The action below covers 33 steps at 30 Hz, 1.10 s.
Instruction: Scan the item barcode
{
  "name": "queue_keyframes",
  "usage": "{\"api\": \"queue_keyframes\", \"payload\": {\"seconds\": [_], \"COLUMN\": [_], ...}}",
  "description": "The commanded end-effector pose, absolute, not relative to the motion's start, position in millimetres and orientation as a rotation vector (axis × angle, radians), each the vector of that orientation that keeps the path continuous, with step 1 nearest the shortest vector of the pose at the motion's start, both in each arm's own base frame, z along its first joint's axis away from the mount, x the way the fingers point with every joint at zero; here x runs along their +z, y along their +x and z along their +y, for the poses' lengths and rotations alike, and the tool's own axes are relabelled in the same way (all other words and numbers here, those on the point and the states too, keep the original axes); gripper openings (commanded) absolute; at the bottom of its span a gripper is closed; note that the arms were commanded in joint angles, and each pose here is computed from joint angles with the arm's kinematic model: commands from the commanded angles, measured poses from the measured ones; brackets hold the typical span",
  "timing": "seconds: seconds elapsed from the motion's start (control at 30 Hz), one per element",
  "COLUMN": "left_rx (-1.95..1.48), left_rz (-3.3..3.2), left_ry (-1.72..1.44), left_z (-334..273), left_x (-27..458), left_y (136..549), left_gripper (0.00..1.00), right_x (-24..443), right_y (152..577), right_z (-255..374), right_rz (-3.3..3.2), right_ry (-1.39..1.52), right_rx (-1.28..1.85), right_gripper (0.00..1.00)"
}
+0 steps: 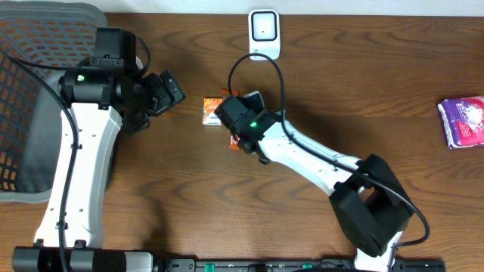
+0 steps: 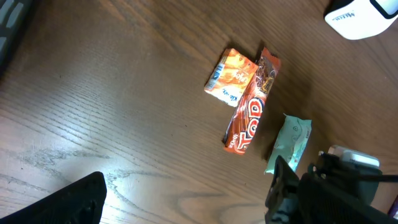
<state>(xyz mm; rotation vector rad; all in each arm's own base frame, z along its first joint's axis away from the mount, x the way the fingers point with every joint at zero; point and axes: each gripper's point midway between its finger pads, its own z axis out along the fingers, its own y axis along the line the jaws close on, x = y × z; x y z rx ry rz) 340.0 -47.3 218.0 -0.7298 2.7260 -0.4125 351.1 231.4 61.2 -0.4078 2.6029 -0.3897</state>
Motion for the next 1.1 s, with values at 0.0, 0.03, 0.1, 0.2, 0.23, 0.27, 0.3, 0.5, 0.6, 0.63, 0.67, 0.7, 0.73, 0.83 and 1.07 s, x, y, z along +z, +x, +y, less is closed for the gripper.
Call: {"api": "queue_keyframes", "payload": {"seconds": [0.0,0.03,0.1,0.2,0.23,0.27,0.3,0.5,0.6,0.63,0.67,0.7,0.73,0.83,1.07], "left_rx": [-0.406,-0.405,-0.405,-0.406,-0.405,-0.406,-0.406,-0.405,-0.405,-0.405,-0.405,-0.405,-0.406,-0.406,-0.405], "left_rz": [2.729,2.729,2.729,2.729,2.729,2.729,2.729,2.729,2.729,2.729,2.729,2.729,2.729,2.729,2.729], "left_ry": [-0.717,-0.718,-0.717,-0.717,-0.718,-0.717,-0.717,-0.717,-0.717,-0.717,-0.717,-0.717,-0.717,-0.717,-0.717], "left_z": [-46,-46,-46,-46,-46,-46,-46,-46,-46,-46,-46,-46,-46,-46,-46], "left_x": [218,218,218,218,218,218,218,218,218,218,218,218,218,218,218], "left_y": [341,341,341,341,341,341,341,341,341,341,341,341,341,341,341], "left_gripper": [0.98,0.98,0.98,0.98,0.98,0.98,0.98,0.98,0.98,0.98,0.98,0.98,0.98,0.98,0.98], "right_x": [49,36,26,16,15,14,13,-1,-8,-9,-9,-8,-6,14,92], "right_y": [367,367,365,363,363,363,363,365,364,364,364,365,366,371,381], "right_z": [214,213,212,211,210,210,209,209,214,216,219,224,231,245,235], "right_rz": [2.514,2.527,2.539,2.557,2.561,2.563,2.567,2.686,2.808,2.85,2.886,2.916,2.946,2.961,2.648], "right_ry": [-0.296,-0.306,-0.319,-0.332,-0.333,-0.333,-0.331,-0.275,-0.222,-0.198,-0.189,-0.194,-0.207,-0.239,-0.255], "right_rx": [-0.581,-0.604,-0.626,-0.641,-0.645,-0.645,-0.645,-0.487,-0.291,-0.204,-0.109,0.0,0.146,0.594,1.598], "right_gripper": [0.52,0.54,0.54,0.5,0.49,0.48,0.47,0.19,0.02,0.01,0.01,0.01,0.01,0.01,0.01]}}
